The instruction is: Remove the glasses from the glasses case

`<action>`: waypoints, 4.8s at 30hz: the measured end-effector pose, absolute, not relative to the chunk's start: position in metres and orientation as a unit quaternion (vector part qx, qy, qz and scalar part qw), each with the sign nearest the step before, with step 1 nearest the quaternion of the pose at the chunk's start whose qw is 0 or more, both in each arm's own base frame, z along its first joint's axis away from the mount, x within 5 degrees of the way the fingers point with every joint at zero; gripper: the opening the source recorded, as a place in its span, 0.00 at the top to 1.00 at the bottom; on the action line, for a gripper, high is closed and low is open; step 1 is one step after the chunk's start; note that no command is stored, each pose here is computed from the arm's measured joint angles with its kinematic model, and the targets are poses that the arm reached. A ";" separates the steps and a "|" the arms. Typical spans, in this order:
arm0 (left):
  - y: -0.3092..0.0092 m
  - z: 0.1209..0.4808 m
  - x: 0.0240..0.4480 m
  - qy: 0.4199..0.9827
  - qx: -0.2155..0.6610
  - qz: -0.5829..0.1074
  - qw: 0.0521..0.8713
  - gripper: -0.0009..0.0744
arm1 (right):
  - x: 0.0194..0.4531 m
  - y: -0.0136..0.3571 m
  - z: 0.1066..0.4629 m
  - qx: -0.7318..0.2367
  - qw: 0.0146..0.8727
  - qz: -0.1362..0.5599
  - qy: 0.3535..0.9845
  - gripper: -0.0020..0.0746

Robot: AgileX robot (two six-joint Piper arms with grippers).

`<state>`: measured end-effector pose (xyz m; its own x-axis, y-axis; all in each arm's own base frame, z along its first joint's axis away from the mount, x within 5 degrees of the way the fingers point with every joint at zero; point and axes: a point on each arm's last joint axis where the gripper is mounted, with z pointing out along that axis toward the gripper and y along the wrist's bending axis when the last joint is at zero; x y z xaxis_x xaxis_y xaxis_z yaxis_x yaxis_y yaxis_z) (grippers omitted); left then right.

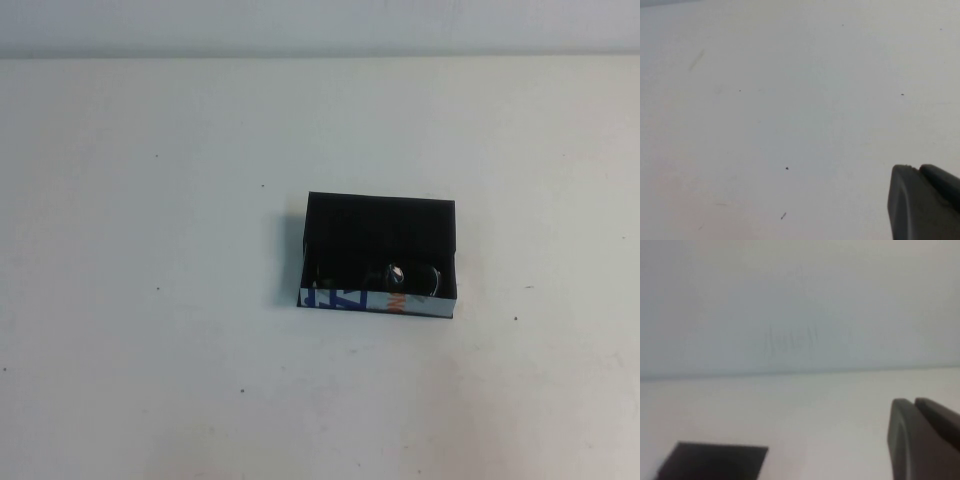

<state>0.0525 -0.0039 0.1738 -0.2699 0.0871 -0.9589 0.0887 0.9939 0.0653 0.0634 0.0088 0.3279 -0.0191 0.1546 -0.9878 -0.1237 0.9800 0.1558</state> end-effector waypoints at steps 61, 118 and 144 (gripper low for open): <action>-0.004 0.174 0.053 0.797 0.055 -0.001 0.602 0.99 | 0.391 0.242 0.216 -0.665 0.157 0.070 0.727 0.55; -0.004 0.174 0.053 0.797 0.055 -0.001 0.602 0.99 | 0.281 0.087 0.192 0.033 0.133 0.112 0.984 0.92; -0.004 0.174 0.053 0.797 0.055 -0.001 0.602 0.99 | 0.224 0.073 0.284 -0.007 0.398 0.150 0.905 0.80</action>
